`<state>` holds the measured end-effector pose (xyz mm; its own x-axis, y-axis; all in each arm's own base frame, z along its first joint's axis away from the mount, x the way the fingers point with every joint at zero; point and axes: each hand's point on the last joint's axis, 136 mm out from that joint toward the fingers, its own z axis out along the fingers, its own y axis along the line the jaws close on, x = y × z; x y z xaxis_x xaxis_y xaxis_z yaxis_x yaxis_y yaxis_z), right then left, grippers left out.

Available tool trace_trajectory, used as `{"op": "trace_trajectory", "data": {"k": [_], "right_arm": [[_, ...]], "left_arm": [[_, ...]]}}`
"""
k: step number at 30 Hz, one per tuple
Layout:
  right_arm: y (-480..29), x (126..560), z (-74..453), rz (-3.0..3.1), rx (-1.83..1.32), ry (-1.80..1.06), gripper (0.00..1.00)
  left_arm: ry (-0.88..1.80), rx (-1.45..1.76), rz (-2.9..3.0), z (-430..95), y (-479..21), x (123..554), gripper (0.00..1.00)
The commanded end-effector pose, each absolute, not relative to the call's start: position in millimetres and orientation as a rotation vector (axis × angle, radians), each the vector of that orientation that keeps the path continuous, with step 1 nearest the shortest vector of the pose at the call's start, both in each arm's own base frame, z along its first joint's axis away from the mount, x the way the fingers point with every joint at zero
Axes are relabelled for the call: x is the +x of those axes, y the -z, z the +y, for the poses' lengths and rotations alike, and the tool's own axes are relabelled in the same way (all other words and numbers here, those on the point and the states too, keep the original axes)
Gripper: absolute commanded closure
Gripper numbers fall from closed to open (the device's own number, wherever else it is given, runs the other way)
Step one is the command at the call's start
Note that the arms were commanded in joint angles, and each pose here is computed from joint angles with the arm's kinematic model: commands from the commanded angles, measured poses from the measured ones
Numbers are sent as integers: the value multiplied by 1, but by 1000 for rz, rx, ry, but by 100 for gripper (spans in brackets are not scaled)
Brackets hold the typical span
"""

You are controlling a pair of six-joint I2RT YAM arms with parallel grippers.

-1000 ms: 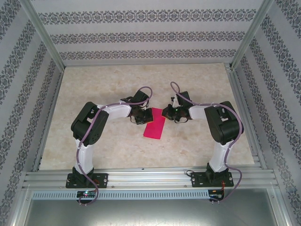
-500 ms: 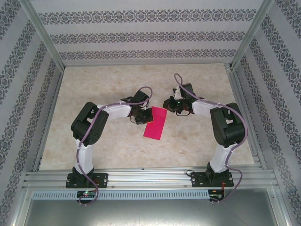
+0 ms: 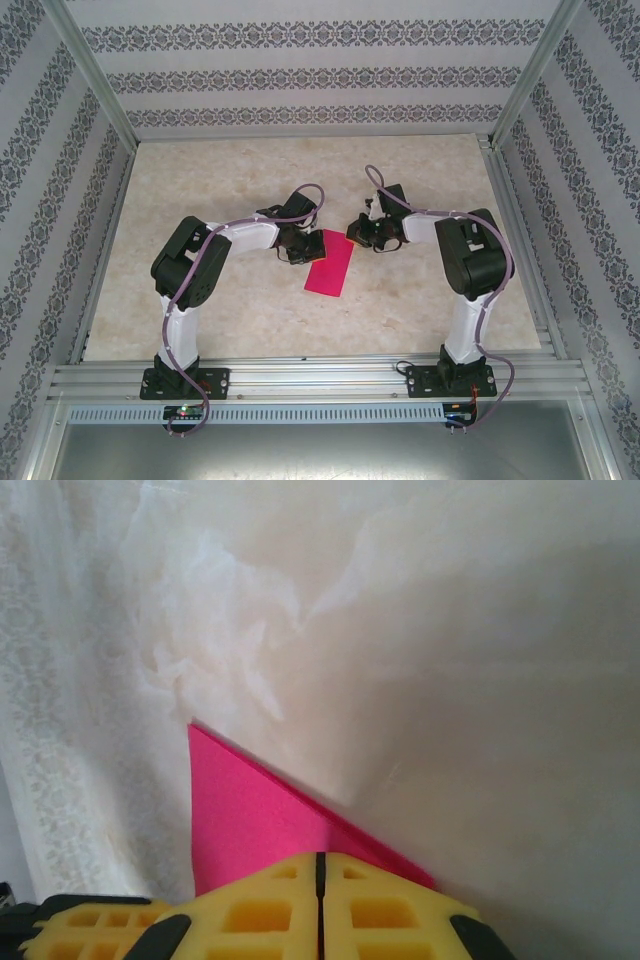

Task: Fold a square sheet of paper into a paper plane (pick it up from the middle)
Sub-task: Fold the square sheet of paper in half at the center of the table.

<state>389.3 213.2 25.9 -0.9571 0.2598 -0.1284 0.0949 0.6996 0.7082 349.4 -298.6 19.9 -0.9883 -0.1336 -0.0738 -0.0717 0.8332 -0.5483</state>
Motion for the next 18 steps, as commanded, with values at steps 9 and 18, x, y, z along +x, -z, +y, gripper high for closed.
{"op": "trace_trajectory", "data": {"k": [9, 18], "right_arm": [[-50, 403, 210, 2631, 217, -1120, 96], [-3, 385, 202, 2747, 257, -995, 96]], "left_arm": [[648, -202, 3065, -275, 17, 320, 100], [647, -201, 3068, -275, 18, 320, 100]]}}
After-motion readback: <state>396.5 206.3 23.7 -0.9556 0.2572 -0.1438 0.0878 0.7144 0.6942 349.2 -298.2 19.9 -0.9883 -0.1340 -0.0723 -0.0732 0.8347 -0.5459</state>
